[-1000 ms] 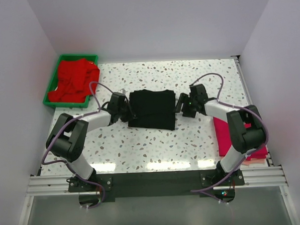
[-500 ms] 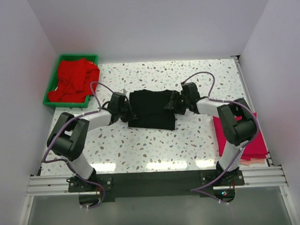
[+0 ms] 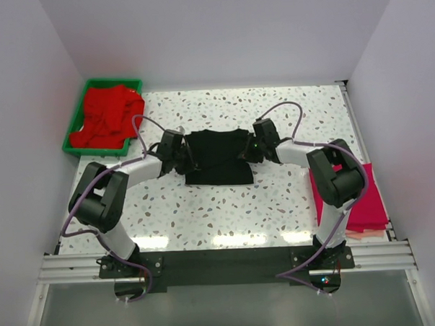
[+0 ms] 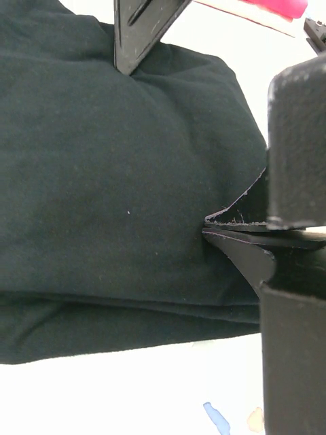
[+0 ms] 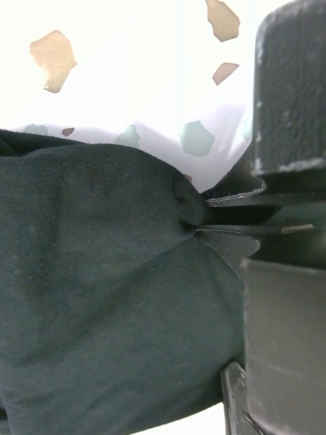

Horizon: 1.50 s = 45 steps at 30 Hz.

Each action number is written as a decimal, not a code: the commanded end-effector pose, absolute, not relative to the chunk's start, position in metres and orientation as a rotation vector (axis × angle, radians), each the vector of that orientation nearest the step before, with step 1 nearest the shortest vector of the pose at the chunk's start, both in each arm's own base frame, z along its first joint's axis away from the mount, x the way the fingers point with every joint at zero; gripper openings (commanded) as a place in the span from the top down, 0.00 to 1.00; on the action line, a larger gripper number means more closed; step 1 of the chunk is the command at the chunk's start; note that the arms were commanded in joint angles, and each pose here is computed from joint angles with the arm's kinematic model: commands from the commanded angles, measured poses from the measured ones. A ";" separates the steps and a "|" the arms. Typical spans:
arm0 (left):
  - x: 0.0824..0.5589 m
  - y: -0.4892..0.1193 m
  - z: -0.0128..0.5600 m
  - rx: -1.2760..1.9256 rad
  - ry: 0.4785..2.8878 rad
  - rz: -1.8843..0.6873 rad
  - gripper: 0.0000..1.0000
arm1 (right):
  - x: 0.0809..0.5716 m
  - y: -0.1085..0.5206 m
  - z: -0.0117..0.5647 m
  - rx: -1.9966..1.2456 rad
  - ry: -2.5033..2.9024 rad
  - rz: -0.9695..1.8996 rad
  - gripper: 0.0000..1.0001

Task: Fold and stack the t-shirts
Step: Fold the tshirt, then neatly place the folded tshirt to the corner

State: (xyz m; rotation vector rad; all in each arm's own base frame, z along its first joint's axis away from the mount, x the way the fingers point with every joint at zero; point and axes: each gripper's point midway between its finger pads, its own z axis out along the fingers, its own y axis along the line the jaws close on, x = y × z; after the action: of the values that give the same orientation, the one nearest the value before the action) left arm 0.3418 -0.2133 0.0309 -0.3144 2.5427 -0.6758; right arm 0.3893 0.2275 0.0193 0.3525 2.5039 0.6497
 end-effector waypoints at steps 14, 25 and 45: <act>0.377 -0.202 0.126 -0.245 2.379 -0.702 1.00 | 0.357 0.087 0.055 0.731 2.467 -0.324 1.00; 0.378 -0.205 0.154 -0.195 2.343 -0.738 1.00 | 0.347 0.013 0.111 0.998 2.365 -0.761 1.00; 0.375 -0.216 0.178 -0.130 2.318 -0.816 1.00 | 0.324 -0.119 0.209 1.348 2.206 -0.867 1.00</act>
State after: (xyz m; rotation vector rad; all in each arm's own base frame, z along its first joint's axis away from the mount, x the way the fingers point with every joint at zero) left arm 0.3709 -0.2131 0.1444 -0.1952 2.3957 -0.7758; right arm 0.3586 -0.1079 0.1634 1.3785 2.2183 -0.7723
